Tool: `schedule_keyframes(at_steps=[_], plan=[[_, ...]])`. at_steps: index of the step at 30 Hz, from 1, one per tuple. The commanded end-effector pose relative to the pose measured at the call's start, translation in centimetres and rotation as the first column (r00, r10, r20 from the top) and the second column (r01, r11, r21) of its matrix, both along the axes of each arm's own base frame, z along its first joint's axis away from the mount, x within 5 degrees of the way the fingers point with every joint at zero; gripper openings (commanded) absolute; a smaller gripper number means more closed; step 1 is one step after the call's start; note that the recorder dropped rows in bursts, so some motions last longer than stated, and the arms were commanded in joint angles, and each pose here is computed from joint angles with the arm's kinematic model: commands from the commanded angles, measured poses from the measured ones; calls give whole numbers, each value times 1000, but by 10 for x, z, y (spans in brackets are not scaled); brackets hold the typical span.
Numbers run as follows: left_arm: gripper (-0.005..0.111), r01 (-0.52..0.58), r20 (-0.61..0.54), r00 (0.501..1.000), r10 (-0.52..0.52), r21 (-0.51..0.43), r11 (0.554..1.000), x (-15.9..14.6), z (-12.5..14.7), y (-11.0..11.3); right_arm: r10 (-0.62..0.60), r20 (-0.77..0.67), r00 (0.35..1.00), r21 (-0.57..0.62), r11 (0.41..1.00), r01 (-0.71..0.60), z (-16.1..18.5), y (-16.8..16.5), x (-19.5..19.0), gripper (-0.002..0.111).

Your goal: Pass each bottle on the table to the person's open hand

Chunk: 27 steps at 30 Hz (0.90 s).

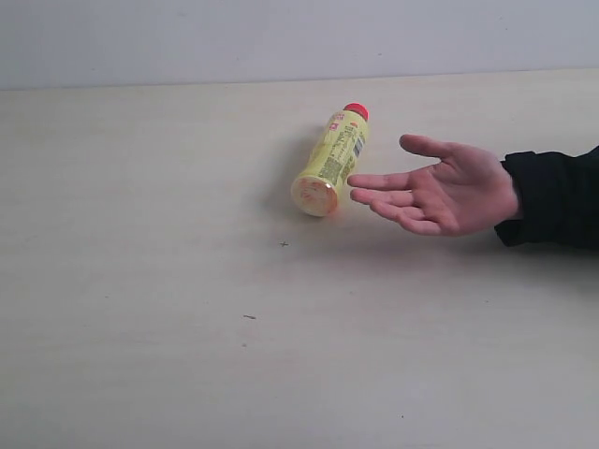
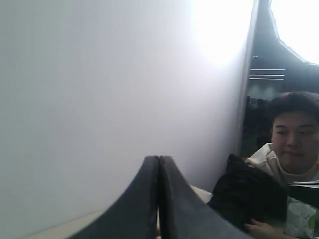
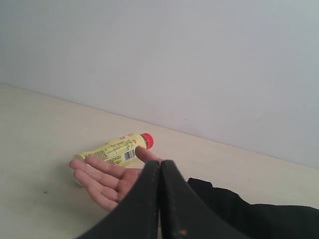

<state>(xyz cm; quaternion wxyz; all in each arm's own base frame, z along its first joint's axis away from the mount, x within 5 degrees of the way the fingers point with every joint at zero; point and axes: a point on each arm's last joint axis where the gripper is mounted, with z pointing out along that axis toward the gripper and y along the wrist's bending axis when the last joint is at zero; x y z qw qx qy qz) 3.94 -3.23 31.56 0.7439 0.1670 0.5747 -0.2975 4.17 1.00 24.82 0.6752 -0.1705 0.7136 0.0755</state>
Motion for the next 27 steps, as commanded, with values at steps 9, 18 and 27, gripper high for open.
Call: schedule_keyframes(at_steps=[9,18,27], plan=[[0,247,294,927,-231,-18,969,-27,21,-11,-1,4,1000,3,1000,1,0,0,0,0],[0,124,106,988,-110,-137,983,1,23,-11,-1,4,1000,3,1000,1,0,0,0,0],[0,-15,-342,937,69,158,987,90,37,-60,-1,4,1000,3,1000,1,0,0,0,0]])
